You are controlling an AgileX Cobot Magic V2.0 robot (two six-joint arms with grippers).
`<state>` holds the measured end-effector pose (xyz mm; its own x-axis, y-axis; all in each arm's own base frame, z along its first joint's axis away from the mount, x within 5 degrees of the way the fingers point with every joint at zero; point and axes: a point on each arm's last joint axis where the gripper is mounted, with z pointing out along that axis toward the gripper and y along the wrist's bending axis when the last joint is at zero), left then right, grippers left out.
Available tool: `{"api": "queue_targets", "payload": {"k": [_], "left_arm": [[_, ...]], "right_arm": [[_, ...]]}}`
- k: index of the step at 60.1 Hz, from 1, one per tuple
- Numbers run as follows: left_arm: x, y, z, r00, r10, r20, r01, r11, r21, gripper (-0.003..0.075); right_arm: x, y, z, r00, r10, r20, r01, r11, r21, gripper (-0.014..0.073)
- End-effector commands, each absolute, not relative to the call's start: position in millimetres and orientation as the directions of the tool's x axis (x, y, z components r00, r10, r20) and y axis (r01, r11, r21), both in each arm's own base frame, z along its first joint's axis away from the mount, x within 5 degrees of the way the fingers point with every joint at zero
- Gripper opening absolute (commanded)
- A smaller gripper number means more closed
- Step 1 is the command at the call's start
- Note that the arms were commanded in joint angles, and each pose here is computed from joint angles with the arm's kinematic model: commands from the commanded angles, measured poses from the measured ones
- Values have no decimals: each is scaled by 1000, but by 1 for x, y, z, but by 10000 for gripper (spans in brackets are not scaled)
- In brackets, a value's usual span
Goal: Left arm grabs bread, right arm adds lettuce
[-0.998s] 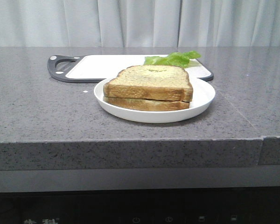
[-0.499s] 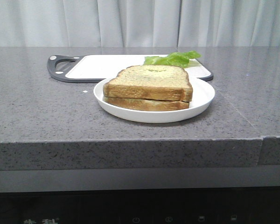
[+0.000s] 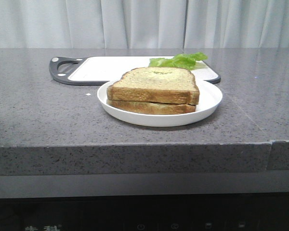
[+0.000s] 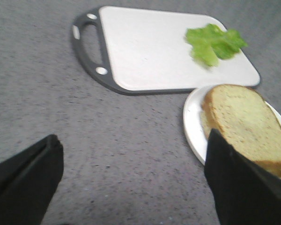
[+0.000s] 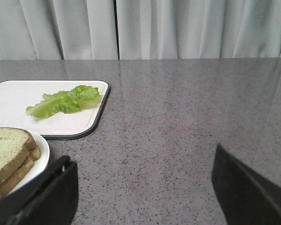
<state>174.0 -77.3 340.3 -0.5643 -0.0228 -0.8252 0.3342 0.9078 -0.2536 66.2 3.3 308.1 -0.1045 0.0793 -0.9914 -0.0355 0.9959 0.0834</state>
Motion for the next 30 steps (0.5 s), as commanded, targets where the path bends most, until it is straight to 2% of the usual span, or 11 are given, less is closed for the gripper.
{"api": "queue_targets", "payload": {"k": [1,15,30], "left_arm": [[191,-103,355,-531,-17,-847,407,872,-272,602],[240,-172,342,-621,122,-774,500,822,-272,602],[281,-206,328,-703,184,-687,497,819,-288,602]], "right_arm": [[67,2,325,-10,69,-998,-32,997,69,599],[67,2,325,-11,69,-998,-32,997,69,599],[67,2,325,-13,69,-998,-32,997,69,599]]}}
